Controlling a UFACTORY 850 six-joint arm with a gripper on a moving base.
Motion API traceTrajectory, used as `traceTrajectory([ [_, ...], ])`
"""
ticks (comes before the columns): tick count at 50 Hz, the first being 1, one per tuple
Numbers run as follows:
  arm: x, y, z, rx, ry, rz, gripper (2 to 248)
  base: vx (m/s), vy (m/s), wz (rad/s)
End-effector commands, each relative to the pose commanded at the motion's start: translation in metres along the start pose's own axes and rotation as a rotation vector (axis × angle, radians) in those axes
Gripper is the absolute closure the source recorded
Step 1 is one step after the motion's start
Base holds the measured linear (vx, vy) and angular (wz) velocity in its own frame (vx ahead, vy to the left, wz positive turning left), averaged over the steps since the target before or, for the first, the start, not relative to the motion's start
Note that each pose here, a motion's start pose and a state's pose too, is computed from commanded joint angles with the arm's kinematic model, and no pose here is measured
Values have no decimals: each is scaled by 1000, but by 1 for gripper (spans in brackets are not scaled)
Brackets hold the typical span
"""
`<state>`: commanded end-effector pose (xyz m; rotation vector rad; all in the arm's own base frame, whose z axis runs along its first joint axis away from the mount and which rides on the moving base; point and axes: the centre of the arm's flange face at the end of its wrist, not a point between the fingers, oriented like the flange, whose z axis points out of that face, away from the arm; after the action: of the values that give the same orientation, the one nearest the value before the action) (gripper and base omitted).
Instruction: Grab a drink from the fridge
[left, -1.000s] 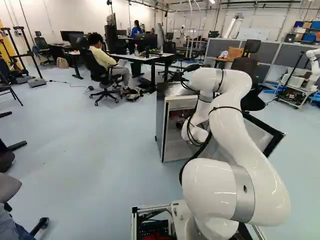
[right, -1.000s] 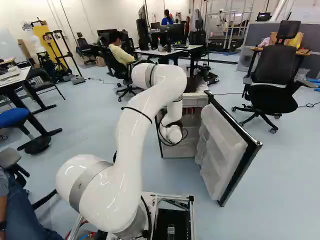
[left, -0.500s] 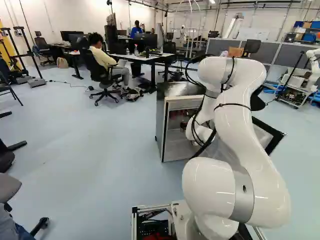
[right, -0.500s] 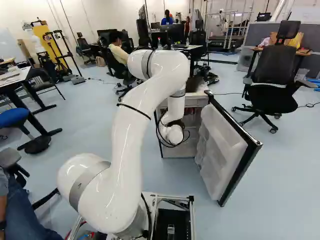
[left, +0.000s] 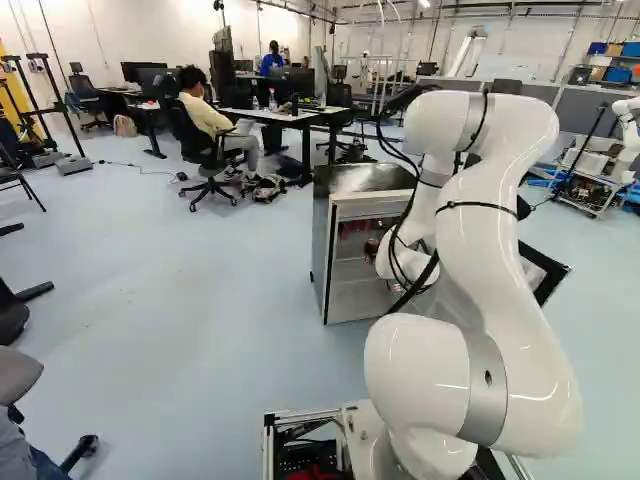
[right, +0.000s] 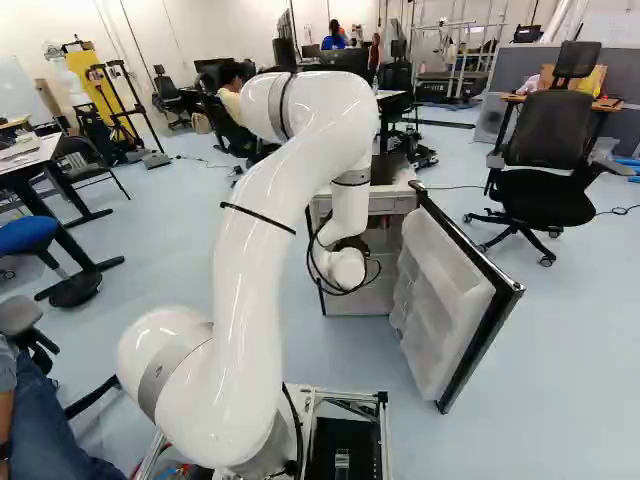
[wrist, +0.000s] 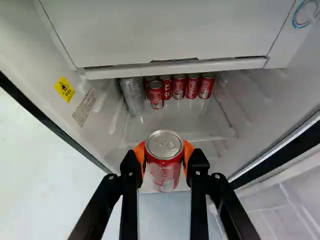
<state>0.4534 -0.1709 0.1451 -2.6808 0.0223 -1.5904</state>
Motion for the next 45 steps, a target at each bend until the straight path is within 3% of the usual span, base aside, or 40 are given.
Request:
traceTrajectory([
  [19, 13, -4, -30, -12, -4, 2, 154, 0, 0, 0],
  [45, 35, -7, -52, -22, 2, -13, 154, 0, 0, 0],
])
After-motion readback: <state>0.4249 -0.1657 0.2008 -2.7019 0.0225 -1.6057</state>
